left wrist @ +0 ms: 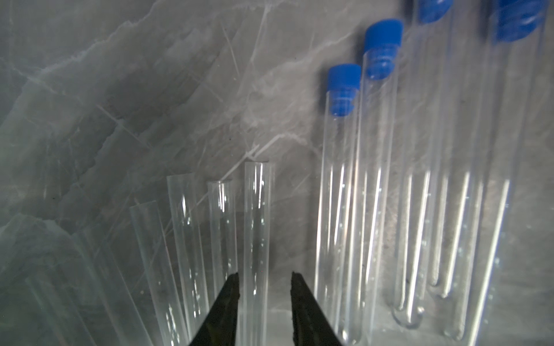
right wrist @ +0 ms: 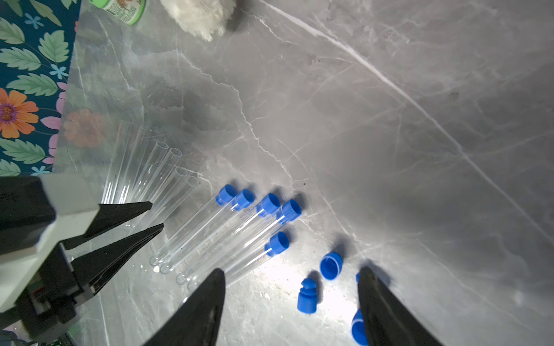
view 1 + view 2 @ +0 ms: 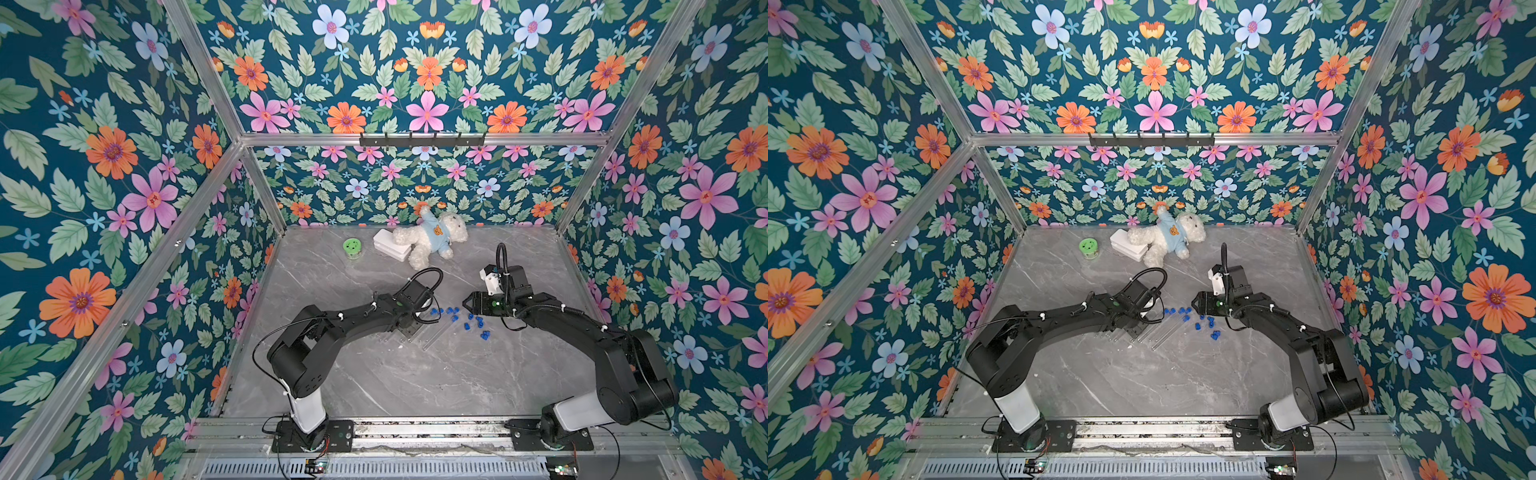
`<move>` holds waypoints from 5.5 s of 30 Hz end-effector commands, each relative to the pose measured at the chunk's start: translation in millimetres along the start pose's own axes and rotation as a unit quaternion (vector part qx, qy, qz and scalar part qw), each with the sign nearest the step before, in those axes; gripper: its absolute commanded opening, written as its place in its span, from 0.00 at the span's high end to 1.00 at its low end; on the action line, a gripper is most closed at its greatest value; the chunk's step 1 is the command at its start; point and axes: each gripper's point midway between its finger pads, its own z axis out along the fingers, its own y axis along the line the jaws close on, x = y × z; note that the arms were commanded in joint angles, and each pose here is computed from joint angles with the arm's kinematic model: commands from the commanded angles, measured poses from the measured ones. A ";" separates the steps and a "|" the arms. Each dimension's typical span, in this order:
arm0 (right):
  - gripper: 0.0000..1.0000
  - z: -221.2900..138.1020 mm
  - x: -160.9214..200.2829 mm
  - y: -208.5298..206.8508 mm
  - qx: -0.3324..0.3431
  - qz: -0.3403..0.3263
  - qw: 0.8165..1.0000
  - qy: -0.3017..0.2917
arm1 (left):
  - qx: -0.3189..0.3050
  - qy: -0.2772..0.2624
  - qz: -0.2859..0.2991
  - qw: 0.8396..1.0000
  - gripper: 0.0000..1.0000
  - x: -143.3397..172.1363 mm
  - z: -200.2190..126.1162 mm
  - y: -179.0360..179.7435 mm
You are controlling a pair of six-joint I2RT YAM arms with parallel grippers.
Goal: Remove stoppers from test tubes
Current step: Place the test tube at the center of the board, then pick up the test tube at the center of the board, then open the stopper on the test tube.
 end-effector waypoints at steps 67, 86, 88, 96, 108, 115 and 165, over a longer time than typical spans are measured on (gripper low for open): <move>0.10 -28.3 -23.0 14.5 -0.127 0.053 0.987 -0.079 | 0.038 -0.035 0.020 0.998 0.94 -31.1 -0.8 -17.7; 0.18 -13.4 -12.3 75.8 -0.279 0.021 0.960 -0.020 | 0.088 -0.126 0.034 0.988 0.95 -29.5 -53.7 -34.0; 0.19 -9.3 -8.9 79.6 -0.285 0.020 0.958 -0.007 | 0.093 -0.132 0.038 0.986 0.95 -30.7 -56.6 -36.7; 0.31 2.0 2.6 91.4 -0.301 0.016 0.953 0.032 | 0.096 -0.142 0.050 0.984 0.95 -29.5 -61.6 -43.3; 0.43 9.8 14.0 102.7 -0.316 0.012 0.946 0.066 | 0.096 -0.146 0.055 0.983 0.95 -30.0 -62.7 -45.9; 0.49 11.7 17.9 106.4 -0.319 0.007 0.945 0.077 | 0.097 -0.148 0.055 0.983 0.95 -30.6 -64.1 -45.8; 0.82 14.2 25.0 114.7 -0.335 0.004 0.937 0.095 | 0.093 -0.141 0.065 0.983 0.97 -25.4 -63.0 -49.1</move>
